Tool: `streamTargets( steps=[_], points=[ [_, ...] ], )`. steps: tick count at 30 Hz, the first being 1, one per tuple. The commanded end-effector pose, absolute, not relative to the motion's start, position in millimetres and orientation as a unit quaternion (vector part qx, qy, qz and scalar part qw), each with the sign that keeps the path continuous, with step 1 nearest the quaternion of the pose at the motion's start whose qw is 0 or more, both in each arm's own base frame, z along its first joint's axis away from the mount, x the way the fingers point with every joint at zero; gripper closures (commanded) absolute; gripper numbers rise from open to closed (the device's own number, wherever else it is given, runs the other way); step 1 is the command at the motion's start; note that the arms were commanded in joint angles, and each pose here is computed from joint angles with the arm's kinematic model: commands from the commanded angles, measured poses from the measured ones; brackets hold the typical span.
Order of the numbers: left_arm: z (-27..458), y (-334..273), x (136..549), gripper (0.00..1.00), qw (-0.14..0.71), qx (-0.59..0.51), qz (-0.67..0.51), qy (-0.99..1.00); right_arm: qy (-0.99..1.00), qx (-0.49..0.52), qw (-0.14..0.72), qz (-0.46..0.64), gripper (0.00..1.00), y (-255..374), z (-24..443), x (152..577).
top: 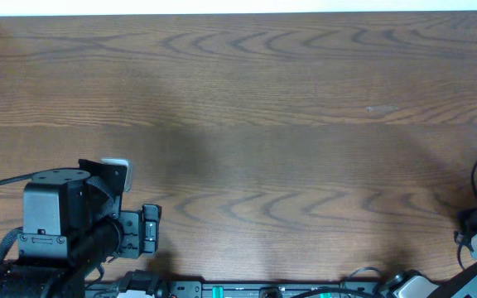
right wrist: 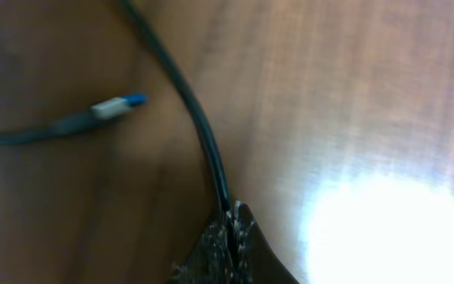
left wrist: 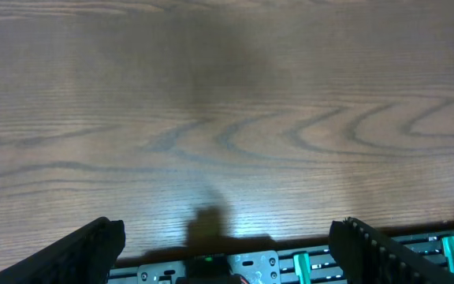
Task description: Untangle cables
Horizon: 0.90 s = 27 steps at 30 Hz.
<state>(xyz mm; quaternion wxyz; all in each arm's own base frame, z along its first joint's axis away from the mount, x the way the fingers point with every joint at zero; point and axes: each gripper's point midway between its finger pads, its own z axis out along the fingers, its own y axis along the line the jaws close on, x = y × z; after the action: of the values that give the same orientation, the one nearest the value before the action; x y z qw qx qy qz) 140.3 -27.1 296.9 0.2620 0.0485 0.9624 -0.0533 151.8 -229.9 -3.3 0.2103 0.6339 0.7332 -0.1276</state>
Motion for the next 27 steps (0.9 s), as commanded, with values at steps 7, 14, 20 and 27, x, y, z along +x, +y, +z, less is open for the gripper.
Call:
streamTargets(
  steps=[7,14,20,27],
  points=[
    [295,-28,139,0.11,0.257,0.048,-0.058,0.964,0.746,0.596,0.298,0.0,0.99,-221,7,207],
    [295,-28,139,0.11,0.257,0.047,-0.058,0.964,0.732,0.541,0.408,0.074,0.99,-234,58,261],
    [295,-28,139,0.12,0.257,0.046,-0.058,0.964,0.699,0.499,0.502,0.105,0.99,-260,132,301],
    [295,-28,139,0.12,0.257,0.046,-0.058,0.964,0.702,0.476,0.506,0.155,0.01,-261,184,322]
  ],
)
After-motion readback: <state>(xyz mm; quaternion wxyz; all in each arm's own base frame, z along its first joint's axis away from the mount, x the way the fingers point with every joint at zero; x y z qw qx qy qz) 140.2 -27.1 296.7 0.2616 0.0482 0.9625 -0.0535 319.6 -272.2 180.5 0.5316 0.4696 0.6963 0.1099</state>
